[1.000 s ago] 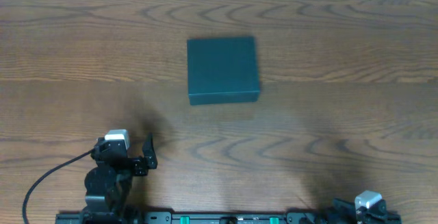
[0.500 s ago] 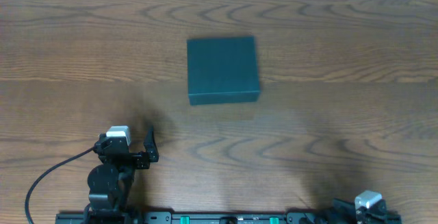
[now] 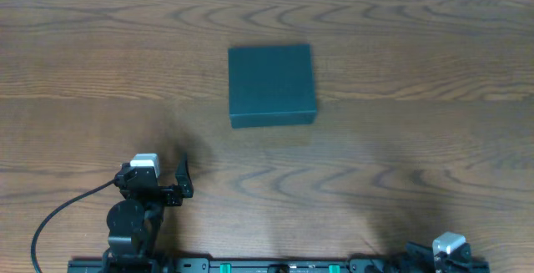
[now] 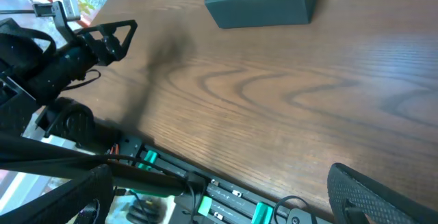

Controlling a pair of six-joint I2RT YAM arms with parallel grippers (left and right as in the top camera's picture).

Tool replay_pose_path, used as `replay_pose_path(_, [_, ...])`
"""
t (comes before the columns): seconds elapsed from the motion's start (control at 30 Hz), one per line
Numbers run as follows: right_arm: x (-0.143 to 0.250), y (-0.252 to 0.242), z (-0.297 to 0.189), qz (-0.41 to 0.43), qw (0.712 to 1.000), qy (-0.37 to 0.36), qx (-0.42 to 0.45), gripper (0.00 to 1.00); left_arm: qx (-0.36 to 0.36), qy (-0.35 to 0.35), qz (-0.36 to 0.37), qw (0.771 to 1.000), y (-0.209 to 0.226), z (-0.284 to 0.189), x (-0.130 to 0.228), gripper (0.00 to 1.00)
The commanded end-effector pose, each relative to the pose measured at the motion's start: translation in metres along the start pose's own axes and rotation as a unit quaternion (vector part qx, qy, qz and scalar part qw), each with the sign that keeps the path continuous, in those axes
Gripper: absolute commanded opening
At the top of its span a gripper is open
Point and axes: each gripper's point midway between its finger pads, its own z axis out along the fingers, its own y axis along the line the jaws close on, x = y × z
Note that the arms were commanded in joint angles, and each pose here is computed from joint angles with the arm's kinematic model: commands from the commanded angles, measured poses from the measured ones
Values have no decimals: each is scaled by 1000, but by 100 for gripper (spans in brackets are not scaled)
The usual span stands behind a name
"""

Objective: Pack container

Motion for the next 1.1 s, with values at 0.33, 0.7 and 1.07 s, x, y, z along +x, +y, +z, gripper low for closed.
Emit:
replay_pose_path(0.33, [1,0,0,7,1000,2,-2,99,-6,8,4,1000,3,3,9,95])
replay_pose_path(0.7, [-23,-17,0,-22,997,-49,51,99,-6,7,4,1000,3,3,9,95])
replay_pose_path(1.07, [-64,-47,78,-193,969,-147,52,99,-6,7,4,1000,3,3,9,95])
